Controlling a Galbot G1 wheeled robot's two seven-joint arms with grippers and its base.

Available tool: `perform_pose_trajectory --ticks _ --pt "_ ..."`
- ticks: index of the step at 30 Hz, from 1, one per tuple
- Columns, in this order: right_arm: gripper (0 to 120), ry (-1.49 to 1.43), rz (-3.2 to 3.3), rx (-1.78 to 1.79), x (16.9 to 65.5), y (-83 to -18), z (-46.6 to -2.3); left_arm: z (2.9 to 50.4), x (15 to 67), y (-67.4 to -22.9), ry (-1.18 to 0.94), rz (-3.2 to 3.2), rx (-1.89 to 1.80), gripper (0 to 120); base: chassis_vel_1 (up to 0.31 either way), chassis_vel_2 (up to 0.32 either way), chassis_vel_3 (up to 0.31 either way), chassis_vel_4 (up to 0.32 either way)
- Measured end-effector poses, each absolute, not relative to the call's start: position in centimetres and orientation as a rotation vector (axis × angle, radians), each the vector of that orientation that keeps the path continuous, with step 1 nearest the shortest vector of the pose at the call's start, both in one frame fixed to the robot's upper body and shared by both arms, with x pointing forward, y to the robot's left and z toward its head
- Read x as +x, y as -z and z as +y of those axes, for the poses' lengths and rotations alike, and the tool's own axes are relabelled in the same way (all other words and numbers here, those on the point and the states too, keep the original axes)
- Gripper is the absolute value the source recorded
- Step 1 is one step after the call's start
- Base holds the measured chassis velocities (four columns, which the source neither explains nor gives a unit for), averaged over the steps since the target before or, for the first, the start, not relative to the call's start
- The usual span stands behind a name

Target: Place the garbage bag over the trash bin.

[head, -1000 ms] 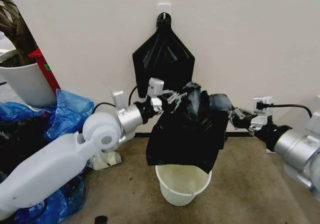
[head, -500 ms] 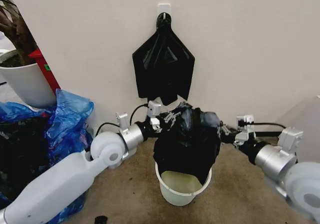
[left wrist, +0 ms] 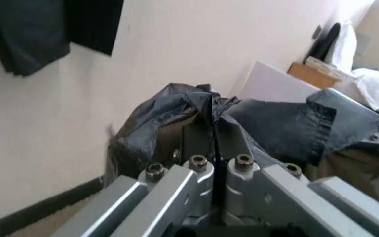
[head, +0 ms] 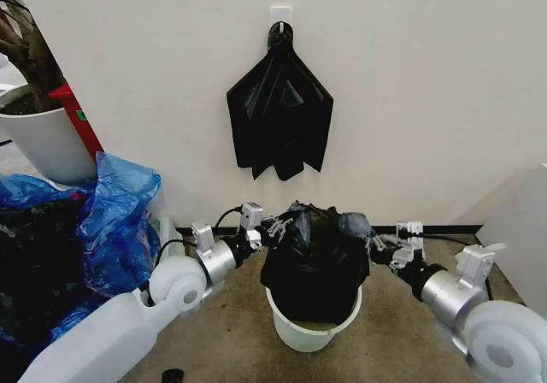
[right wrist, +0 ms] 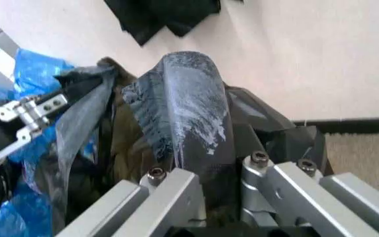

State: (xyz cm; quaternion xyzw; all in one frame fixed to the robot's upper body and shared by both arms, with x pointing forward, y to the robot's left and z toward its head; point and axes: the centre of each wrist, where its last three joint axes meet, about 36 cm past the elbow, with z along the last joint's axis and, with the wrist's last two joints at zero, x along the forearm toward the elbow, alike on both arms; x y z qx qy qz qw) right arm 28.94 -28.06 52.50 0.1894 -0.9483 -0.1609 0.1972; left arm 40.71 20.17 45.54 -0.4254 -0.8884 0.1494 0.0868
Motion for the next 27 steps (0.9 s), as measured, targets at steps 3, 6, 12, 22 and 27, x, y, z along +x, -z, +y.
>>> perform_pose_trajectory --ticks 3,6,12,22,27 --pt "0 0.465 -2.632 0.509 28.3 -51.2 -27.9 20.4 40.0 -44.7 -0.432 -2.643 -1.238 0 0.0 0.0 0.0 0.0" --pt "0 0.482 -2.601 0.481 27.5 -50.3 -27.8 20.9 38.6 -43.8 -0.419 -2.628 -1.203 0 0.0 0.0 0.0 0.0" --pt "0 0.477 -2.565 0.416 26.2 -50.1 -27.5 22.1 35.8 -43.2 -0.397 -2.611 -1.154 0 0.0 0.0 0.0 0.0" --pt "0 0.454 -2.479 0.202 24.4 -52.1 -26.9 23.6 30.6 -43.8 -0.335 -2.645 -1.123 0 0.0 0.0 0.0 0.0" --pt "0 0.474 -2.412 0.12 23.7 -52.3 -26.5 23.0 28.2 -43.6 -0.355 -2.619 -1.132 0 0.0 0.0 0.0 0.0"
